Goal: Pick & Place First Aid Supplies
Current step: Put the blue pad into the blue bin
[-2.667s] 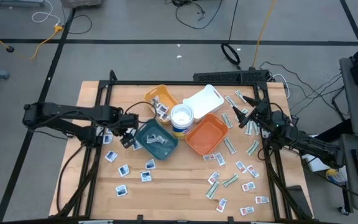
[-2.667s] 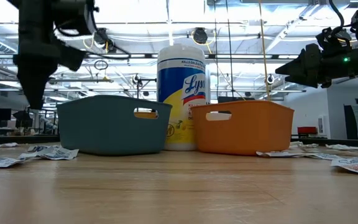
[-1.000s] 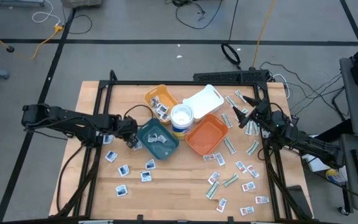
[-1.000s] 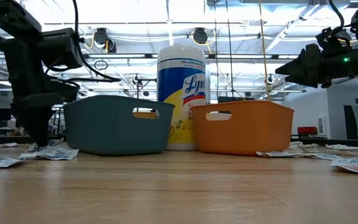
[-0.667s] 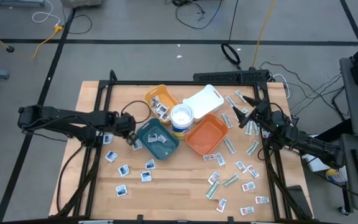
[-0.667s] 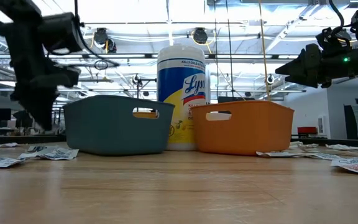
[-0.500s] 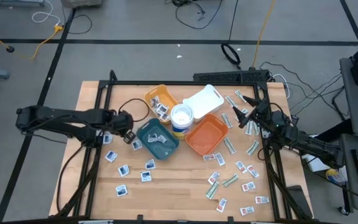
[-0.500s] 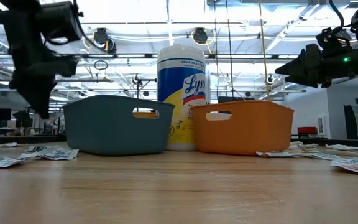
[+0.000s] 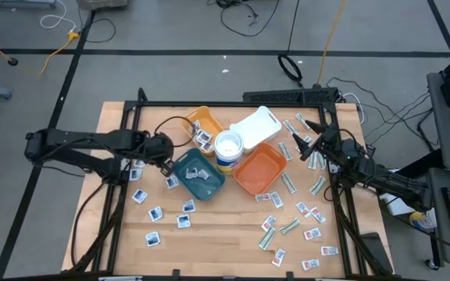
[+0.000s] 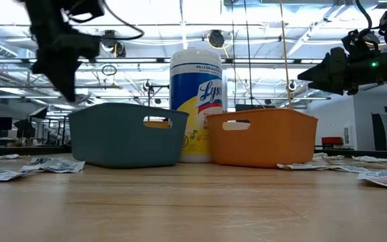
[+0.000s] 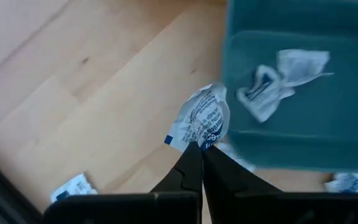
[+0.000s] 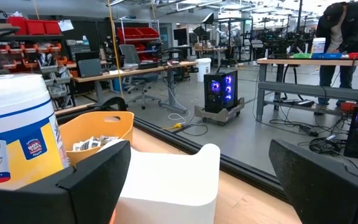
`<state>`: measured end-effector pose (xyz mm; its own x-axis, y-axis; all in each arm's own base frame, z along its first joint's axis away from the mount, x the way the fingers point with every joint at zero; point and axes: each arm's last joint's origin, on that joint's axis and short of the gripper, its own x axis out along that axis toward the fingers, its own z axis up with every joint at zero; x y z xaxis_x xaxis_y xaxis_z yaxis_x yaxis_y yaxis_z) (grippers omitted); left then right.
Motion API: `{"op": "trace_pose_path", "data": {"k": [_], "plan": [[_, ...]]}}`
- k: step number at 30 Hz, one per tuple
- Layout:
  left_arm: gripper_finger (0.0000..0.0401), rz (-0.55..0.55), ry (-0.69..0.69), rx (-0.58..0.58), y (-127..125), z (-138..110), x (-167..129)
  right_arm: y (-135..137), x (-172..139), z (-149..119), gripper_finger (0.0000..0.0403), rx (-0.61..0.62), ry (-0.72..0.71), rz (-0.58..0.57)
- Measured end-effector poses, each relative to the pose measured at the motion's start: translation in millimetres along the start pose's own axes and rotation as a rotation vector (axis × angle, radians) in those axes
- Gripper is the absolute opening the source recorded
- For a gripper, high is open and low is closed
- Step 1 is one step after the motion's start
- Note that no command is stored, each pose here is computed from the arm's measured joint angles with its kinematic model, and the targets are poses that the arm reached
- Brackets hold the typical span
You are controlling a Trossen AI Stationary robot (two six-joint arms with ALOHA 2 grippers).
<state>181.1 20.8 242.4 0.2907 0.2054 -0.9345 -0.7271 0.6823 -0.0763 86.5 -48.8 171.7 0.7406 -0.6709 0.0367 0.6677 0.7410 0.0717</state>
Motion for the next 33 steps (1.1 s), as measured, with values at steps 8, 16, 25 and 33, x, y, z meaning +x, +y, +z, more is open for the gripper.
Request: {"op": "trace_pose_path", "data": {"k": [8,16,25,33], "plan": [[0.0001,-0.028,-0.011,0.037,-45.1,38.2,-8.9,0.0,0.0,0.0,0.0377,0.0,0.0,0.0],[0.0,-0.074,-0.034,0.028,-85.1,58.0,-15.7,0.0,0.0,-0.1,0.0377,0.0,0.0,0.0],[0.0,-0.009,0.06,0.057,-110.0,44.4,15.7,0.0,0.0,0.0,0.0377,0.0,0.0,0.0],[0.0,0.059,0.179,0.075,-124.3,37.6,57.5,0.0,0.0,0.0,0.0377,0.0,0.0,0.0]]}}
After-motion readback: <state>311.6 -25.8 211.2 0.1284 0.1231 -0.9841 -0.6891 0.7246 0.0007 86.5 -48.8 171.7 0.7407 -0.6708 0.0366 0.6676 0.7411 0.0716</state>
